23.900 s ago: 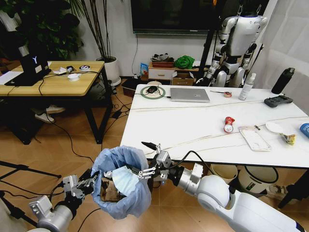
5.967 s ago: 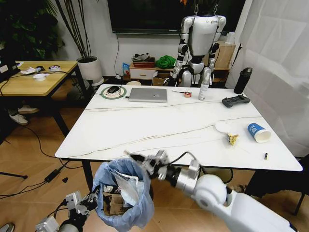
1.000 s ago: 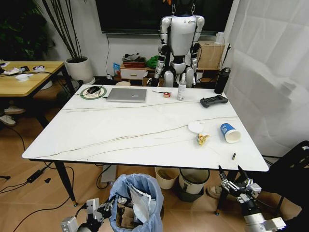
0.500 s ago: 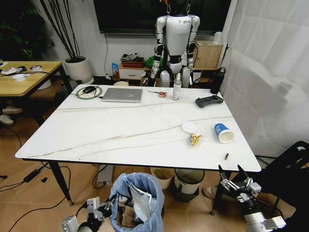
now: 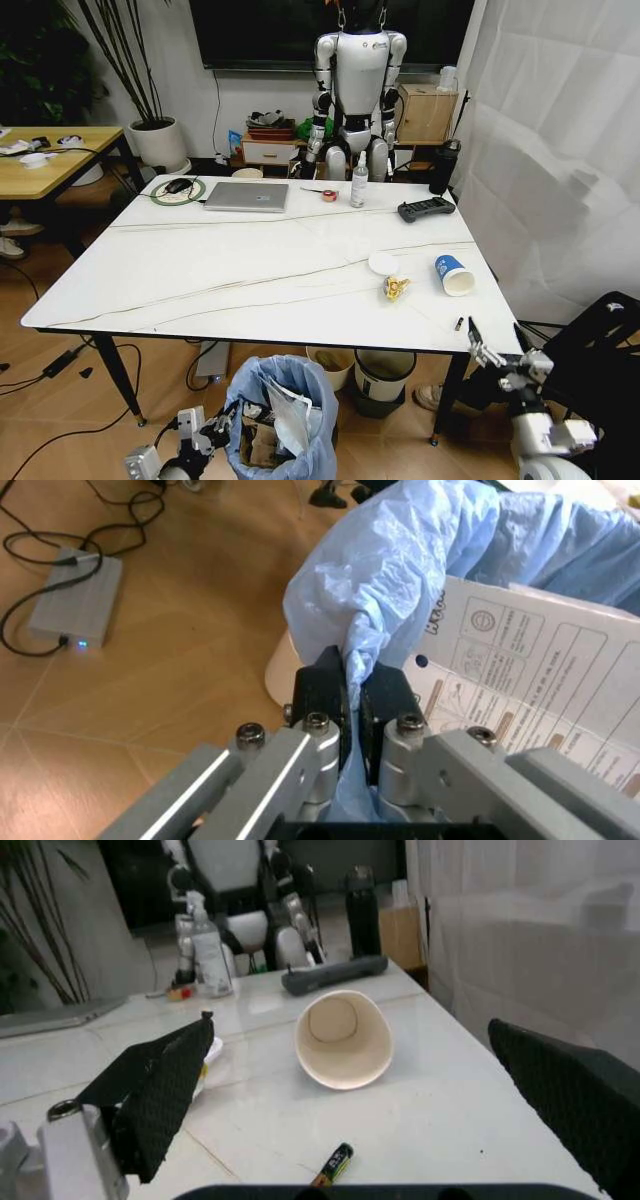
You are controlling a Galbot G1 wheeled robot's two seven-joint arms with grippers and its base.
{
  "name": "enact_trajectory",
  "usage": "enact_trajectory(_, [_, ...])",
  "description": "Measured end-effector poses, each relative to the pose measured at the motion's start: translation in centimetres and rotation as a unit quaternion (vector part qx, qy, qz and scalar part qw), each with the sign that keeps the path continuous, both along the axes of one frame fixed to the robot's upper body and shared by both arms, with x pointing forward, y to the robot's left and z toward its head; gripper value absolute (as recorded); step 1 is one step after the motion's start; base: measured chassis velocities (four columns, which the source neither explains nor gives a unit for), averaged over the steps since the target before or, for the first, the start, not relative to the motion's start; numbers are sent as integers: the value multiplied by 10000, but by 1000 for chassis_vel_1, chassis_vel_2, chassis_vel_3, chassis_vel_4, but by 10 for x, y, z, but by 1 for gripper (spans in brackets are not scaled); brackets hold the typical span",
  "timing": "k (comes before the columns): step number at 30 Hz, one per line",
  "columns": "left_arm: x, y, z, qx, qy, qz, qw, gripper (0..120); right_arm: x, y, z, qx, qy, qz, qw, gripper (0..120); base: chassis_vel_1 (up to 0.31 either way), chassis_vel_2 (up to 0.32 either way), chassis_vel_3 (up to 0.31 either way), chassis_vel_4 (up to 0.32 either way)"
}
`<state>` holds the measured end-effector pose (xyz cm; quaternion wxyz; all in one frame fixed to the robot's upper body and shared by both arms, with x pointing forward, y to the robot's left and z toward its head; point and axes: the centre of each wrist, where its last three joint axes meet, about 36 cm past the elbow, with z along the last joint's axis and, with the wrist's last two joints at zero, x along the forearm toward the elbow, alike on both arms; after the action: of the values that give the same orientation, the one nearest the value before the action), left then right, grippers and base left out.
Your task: Pick up the trash bin and place the trash from the table into it.
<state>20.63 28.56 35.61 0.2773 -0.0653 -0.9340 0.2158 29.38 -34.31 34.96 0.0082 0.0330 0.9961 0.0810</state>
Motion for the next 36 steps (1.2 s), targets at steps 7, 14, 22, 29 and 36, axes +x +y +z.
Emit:
enact_trajectory(7, [-6, -2, 5, 22, -26, 133, 9999, 0, 39, 1, 43, 248, 879, 148, 9957, 100, 0, 0, 0, 0])
enact_trajectory(14, [-9, -3, 7, 61, -47, 255, 9996, 0, 51, 4, 45, 172, 1407, 508, 9886, 100, 0, 0, 0, 0])
enact_trajectory(22, [-9, -5, 9, 82, -71, 317, 9994, 0, 51, 10, 30, -63, 1753, 712, 9819, 100, 0, 0, 0, 0])
enact_trajectory(29, [-8, -7, 8, 79, -75, 318, 9994, 0, 47, 9, 22, -163, 1858, 780, 9794, 87, 0, 0, 0, 0])
enact_trajectory(36, [-6, -6, 8, 82, -93, 313, 9994, 0, 49, 2, 15, -307, 1990, 764, 9765, 64, 0, 0, 0, 0])
